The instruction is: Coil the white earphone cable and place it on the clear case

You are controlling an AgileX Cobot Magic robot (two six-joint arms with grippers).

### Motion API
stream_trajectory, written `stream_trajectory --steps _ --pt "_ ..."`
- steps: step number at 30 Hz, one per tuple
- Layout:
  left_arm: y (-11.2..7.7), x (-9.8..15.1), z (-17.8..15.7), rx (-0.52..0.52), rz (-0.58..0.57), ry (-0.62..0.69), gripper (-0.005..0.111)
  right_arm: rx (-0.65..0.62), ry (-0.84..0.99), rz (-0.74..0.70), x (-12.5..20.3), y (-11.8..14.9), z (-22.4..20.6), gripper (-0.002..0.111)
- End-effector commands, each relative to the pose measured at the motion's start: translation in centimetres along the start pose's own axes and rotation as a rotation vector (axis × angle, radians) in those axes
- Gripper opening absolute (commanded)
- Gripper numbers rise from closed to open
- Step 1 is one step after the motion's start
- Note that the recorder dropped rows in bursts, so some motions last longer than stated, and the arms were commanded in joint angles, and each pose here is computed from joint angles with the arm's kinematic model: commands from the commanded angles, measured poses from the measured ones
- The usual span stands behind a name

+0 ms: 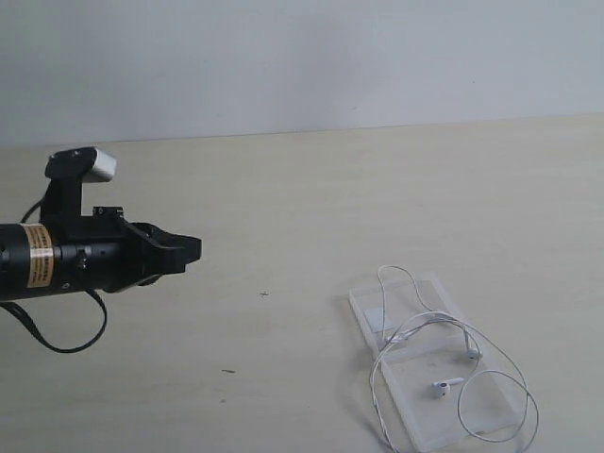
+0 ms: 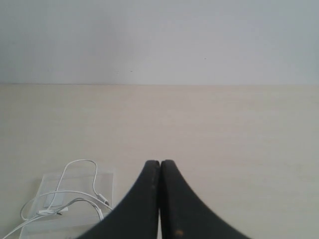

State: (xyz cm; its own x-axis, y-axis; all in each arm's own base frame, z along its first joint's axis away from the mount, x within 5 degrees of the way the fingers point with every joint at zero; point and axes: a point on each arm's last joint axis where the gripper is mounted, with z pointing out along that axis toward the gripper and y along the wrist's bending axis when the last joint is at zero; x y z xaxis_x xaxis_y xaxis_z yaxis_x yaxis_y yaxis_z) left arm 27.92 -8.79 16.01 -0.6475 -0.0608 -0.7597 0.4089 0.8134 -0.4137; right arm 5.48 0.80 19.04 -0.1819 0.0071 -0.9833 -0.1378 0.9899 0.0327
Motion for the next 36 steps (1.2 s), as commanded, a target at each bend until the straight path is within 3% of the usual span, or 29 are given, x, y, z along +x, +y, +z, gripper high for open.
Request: stream_trajectory --steps 1,4,8,12,17,19,22,26,28,30,33,36 --pt "-1.1 -3.1 -4.1 -0.151 0.114 -0.125 0.000 0.006 -0.006 -0.005 0.1 0.0 0.0 0.000" --pt "-2.6 -5.8 -9.6 -0.284 0.096 -0.298 0.000 0.006 -0.007 -0.004 0.1 0.0 0.0 0.000" --pt "-5.4 -7.2 -18.4 -0.388 0.117 -0.570 0.000 0.006 -0.007 -0.004 0.1 0.0 0.0 0.000" --pt "-8.4 -5.5 -25.9 -0.477 0.141 -0.794 0.000 0.006 -0.007 -0.004 0.1 0.0 0.0 0.000" --pt "-9.2 -1.6 -31.0 -0.558 -0.095 -0.918 0.000 0.006 -0.007 -0.004 0.1 0.0 0.0 0.000" --pt "-8.9 -0.2 -31.3 -0.578 -0.159 -0.909 0.000 0.006 -0.007 -0.004 0.1 0.0 0.0 0.000" --pt "-7.8 1.8 -30.4 -0.657 -0.117 -0.827 0.000 0.006 -0.007 -0.004 0.1 0.0 0.0 0.000" --pt "-6.2 4.3 -27.7 -0.755 0.175 -0.593 0.000 0.006 -0.007 -0.004 0.1 0.0 0.0 0.000" --pt "-5.6 5.5 -26.1 -0.765 0.360 -0.446 0.000 0.006 -0.007 -0.004 0.1 0.0 0.0 0.000" --pt "-5.3 6.5 -24.8 -0.728 0.471 -0.355 0.000 0.006 -0.007 -0.004 0.1 0.0 0.0 0.000" --pt "-5.1 7.7 -23.0 -0.618 0.463 -0.339 0.000 0.006 -0.007 -0.004 0.1 0.0 0.0 0.000" --pt "-4.9 8.7 -21.7 -0.507 0.291 -0.420 0.000 0.006 -0.007 -0.004 0.1 0.0 0.0 0.000"
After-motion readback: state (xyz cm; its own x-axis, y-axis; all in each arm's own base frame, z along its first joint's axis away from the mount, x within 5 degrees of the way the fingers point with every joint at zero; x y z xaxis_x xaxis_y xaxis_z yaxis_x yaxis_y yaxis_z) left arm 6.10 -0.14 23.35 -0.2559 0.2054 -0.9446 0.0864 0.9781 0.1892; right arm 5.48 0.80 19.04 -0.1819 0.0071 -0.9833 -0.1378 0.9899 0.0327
